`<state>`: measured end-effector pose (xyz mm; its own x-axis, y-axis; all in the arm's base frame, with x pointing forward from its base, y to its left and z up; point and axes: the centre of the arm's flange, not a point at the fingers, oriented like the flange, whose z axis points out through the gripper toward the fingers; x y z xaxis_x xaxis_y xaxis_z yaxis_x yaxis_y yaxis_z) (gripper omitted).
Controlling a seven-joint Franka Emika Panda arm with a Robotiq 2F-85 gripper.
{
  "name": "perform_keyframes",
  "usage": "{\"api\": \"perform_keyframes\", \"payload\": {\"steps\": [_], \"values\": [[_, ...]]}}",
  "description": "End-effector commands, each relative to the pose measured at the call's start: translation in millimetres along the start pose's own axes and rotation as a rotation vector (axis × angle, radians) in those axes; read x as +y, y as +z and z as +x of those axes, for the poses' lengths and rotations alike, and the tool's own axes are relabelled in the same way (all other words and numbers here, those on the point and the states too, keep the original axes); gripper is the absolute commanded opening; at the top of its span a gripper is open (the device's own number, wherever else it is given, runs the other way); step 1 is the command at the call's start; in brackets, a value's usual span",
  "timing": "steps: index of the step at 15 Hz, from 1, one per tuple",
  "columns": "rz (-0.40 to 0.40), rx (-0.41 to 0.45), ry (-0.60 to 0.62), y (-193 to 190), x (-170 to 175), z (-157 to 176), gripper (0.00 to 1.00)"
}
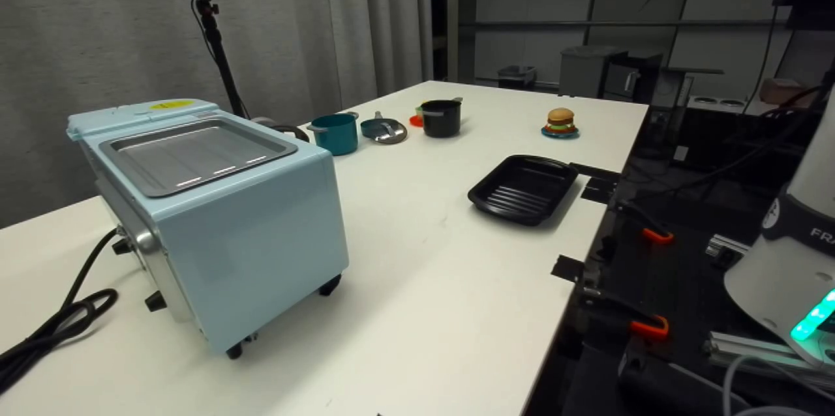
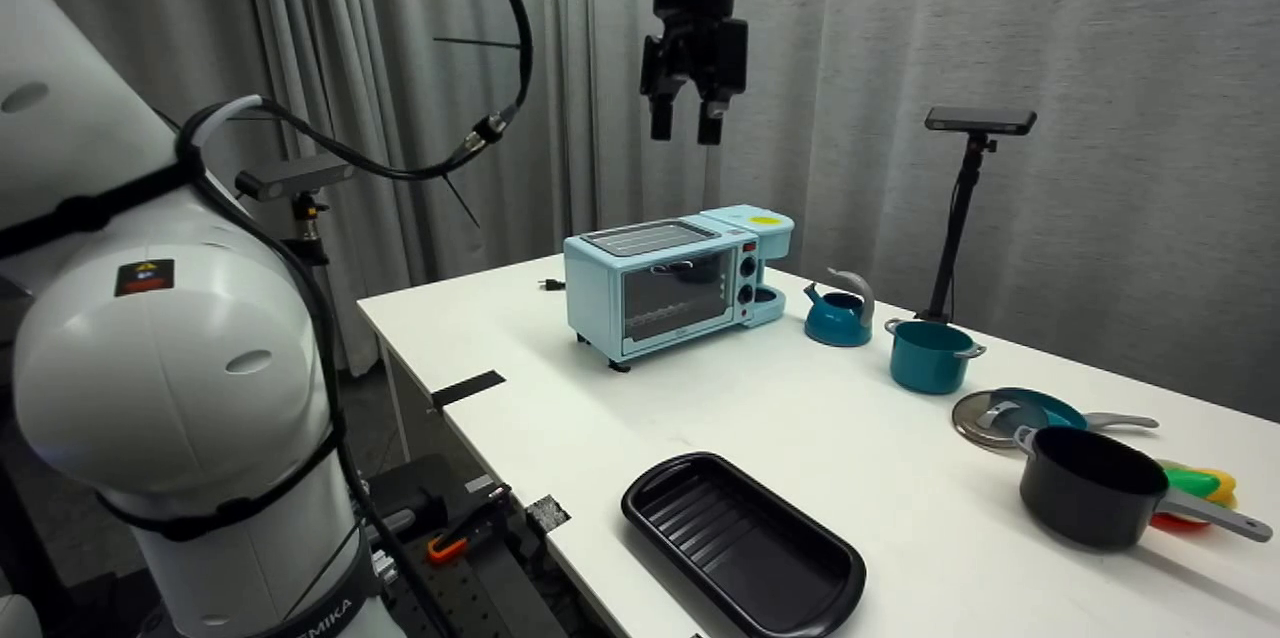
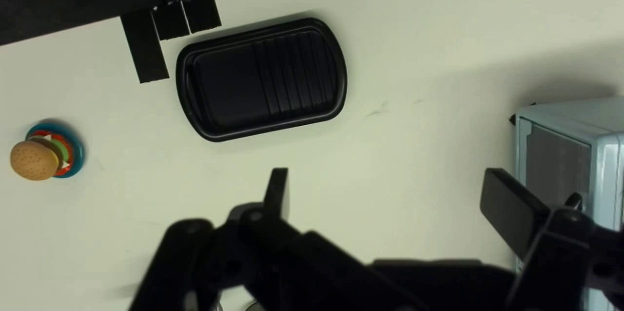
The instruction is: Cover the green pot with the black glass lid
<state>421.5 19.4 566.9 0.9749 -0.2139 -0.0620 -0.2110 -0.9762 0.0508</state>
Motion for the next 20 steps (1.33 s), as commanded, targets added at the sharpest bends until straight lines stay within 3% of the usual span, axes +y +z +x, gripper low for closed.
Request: {"api": "perform_keyframes", "payload": {"steps": [1, 10, 15, 20], "values": [[-0.011, 0.006, 0.005, -3.0, 3.7, 7.0, 1.00], [-0.011, 0.019, 0.020, -9.6, 6.6, 26.2, 1.00], [-0.016, 0.019, 0.049, -25.4, 9.6, 65.7, 1.00], [-0.018, -0.005, 0.077, -19.2, 17.5, 126.5, 1.00]]}}
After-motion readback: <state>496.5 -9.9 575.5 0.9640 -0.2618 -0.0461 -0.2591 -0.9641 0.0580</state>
